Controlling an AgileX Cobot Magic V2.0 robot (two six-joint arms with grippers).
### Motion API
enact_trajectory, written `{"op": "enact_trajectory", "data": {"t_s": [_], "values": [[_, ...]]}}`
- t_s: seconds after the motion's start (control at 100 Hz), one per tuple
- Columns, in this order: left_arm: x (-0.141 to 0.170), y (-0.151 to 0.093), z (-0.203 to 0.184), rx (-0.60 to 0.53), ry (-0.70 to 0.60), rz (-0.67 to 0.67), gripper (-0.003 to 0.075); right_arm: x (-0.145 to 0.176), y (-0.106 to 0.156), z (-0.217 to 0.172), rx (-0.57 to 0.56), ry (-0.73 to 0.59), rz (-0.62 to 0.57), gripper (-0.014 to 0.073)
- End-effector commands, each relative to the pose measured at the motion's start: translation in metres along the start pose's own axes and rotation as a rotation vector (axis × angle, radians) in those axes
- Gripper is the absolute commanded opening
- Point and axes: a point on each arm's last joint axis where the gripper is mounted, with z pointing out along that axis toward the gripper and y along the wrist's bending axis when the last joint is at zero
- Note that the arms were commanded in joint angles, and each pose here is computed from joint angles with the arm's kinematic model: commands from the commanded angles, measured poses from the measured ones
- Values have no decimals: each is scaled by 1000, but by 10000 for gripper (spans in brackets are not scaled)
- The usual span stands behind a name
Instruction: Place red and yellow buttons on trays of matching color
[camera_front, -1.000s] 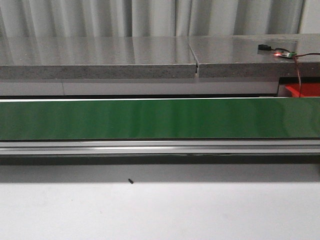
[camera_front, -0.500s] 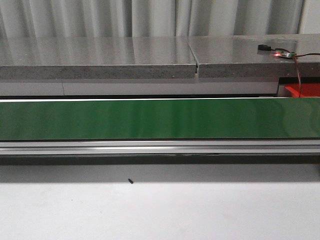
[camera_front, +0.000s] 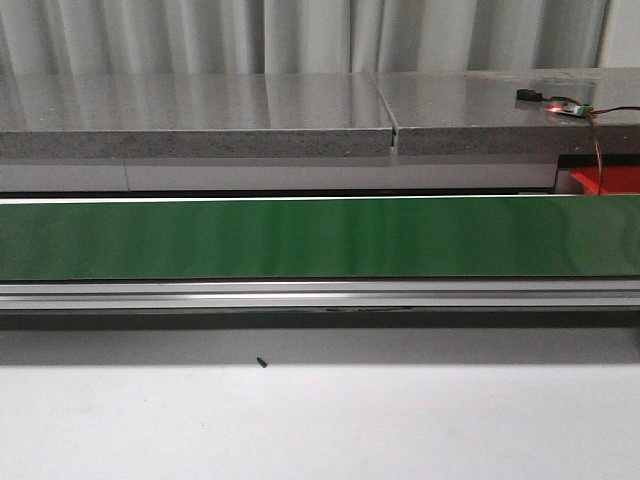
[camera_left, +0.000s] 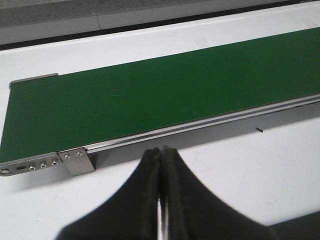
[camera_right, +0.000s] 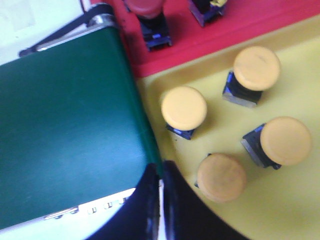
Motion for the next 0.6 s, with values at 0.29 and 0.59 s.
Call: {"op": "enact_trajectory", "data": {"t_s": [0.29,0.59], "values": [[-12,0,-4,5,-83,-8,-19,0,42,-64,-155,-259,-194,-116],[-12,0,-4,5,-83,-8,-19,14,48,-114,-240,-420,-248,-116]]}}
